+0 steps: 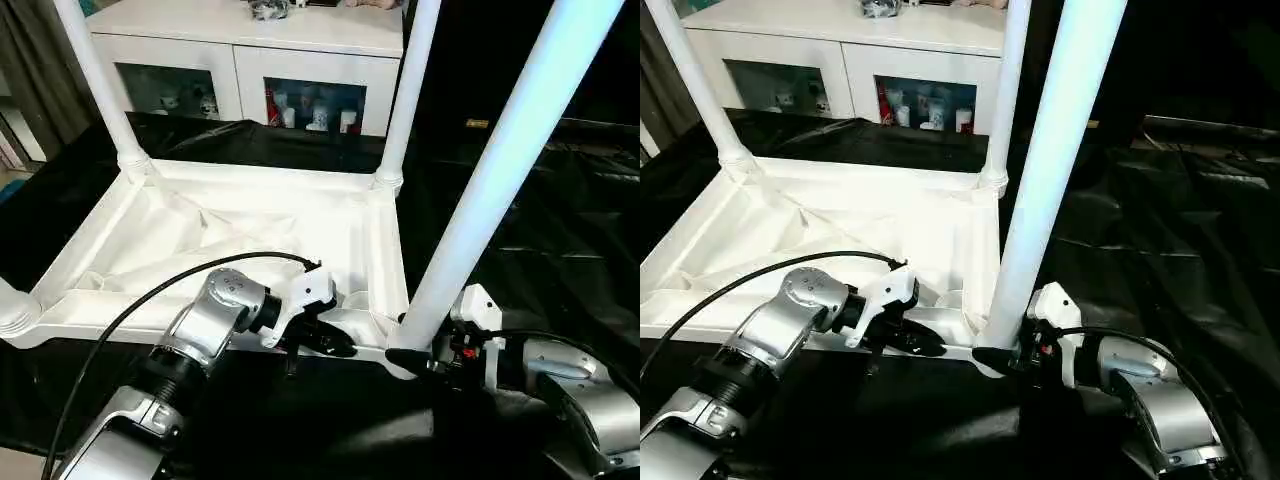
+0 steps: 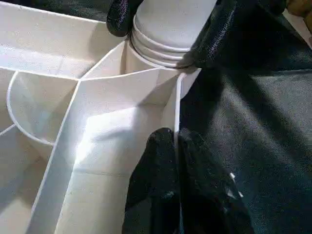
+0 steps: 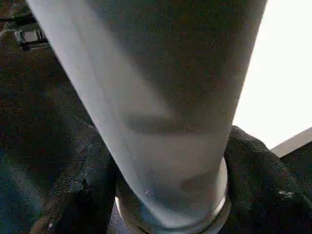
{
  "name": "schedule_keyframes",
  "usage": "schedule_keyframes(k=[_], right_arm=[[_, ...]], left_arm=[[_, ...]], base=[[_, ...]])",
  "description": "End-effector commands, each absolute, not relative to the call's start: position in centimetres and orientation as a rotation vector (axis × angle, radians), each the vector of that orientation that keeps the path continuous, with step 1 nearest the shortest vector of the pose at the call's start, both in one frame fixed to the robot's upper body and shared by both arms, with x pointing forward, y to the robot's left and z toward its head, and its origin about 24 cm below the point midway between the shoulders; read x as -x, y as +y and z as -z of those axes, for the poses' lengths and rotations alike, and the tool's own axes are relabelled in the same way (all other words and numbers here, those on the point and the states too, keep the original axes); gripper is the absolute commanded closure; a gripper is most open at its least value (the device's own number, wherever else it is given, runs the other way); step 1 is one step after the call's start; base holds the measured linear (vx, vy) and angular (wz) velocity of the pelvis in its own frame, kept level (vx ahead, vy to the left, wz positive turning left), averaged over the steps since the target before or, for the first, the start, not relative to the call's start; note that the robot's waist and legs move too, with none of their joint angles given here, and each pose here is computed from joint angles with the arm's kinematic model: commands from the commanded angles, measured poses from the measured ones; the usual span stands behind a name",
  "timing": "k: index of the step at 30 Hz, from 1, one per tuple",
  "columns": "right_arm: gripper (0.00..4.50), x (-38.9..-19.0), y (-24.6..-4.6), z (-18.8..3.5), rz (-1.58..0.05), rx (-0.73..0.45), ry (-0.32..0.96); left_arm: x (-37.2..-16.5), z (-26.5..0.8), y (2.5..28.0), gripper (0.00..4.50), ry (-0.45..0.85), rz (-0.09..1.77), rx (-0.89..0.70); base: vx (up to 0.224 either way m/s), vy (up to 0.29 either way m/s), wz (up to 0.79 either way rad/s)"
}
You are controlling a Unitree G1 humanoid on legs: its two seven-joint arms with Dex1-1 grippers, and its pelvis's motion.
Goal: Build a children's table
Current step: Rotate leg to tighten
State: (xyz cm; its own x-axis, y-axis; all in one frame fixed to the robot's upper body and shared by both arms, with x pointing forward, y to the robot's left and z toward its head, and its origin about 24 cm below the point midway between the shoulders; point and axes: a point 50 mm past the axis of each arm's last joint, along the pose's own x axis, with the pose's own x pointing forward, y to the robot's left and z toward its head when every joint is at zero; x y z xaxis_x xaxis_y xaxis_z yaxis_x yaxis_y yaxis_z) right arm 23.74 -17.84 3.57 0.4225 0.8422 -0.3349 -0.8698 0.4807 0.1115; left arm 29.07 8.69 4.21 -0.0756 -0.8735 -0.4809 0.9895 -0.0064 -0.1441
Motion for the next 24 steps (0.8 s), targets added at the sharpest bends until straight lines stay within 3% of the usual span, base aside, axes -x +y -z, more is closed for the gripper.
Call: schedule_keyframes(k=[1, 6, 11, 15, 20, 22, 24], right_arm=[[1.82, -24.0, -17.2, -2.9, -1.037, 0.075, 0.379], [1.83, -26.1, -16.9, -1.4, -0.722, 0.043, 0.402], [1.84, -27.3, -14.1, -0.4, -0.494, -0.015, 0.416], [1.84, -27.6, -11.7, -0.8, -0.506, -0.019, 0.391], [1.84, -27.6, -11.6, -1.8, -0.589, 0.003, 0.325], [1.29, -27.4, -11.9, -2.0, -0.61, -0.028, 0.326], [1.16, -27.1, -12.3, -2.3, -0.667, -0.061, 0.327]], left_arm=[[-28.7, -3.5, 7.3, 4.5, 0.488, 1.567, -0.218], [-31.1, -3.4, 5.6, 4.5, 0.45, 1.307, -0.269], [-31.9, -3.5, 2.9, 4.5, 0.448, 1.154, -0.255], [-31.6, -3.5, 1.6, 4.5, 0.436, 1.164, -0.265], [-31.1, -3.3, 1.8, 4.5, 0.434, 1.232, -0.264], [-31.0, -3.2, 2.1, 4.5, 0.432, 1.249, -0.266], [-30.9, -3.2, 2.5, 4.5, 0.44, 1.276, -0.264]], base=[[0.0, 0.0, 0.0], [0.0, 0.0, 0.0], [0.0, 0.0, 0.0], [0.0, 0.0, 0.0], [0.0, 0.0, 0.0], [0.0, 0.0, 0.0], [0.0, 0.0, 0.0]])
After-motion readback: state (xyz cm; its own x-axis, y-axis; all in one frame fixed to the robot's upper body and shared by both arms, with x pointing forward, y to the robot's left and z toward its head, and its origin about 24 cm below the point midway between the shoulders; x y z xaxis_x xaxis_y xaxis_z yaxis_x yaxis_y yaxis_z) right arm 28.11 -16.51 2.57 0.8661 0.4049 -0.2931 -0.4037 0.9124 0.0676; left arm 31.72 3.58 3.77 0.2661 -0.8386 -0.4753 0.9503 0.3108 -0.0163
